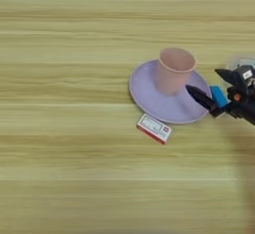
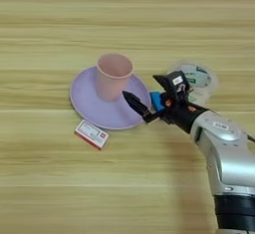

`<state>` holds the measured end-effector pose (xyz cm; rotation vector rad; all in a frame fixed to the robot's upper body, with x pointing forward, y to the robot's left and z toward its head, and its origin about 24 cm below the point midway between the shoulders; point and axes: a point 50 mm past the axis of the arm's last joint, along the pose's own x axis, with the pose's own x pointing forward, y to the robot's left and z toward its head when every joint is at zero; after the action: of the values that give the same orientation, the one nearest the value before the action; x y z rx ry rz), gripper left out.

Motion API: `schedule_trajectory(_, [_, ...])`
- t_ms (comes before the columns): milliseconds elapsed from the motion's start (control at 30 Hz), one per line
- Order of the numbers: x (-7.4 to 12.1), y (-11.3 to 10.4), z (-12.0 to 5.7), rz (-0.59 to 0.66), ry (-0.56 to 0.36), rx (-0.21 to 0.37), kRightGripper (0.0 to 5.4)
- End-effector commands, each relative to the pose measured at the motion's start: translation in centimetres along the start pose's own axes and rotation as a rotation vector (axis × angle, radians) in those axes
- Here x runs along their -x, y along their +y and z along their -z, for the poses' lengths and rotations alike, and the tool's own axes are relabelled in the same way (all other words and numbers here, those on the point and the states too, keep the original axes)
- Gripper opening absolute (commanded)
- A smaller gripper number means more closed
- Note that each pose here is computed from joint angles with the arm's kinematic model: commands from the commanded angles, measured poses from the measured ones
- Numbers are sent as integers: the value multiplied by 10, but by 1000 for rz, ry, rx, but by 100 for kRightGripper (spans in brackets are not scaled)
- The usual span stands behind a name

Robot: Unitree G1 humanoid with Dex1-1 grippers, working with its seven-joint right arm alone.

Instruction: Move the objects on the table

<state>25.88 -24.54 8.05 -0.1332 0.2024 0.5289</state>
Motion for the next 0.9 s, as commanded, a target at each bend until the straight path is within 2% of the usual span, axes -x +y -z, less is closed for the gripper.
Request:
schedule_trajectory(33, [-6,-2,-32,1,-109,105,536])
schedule_trajectory(533, [-25,4,-41,-27,-138,104,536])
schedule_trajectory(900, [-35,7,-40,-50,-124,107,536])
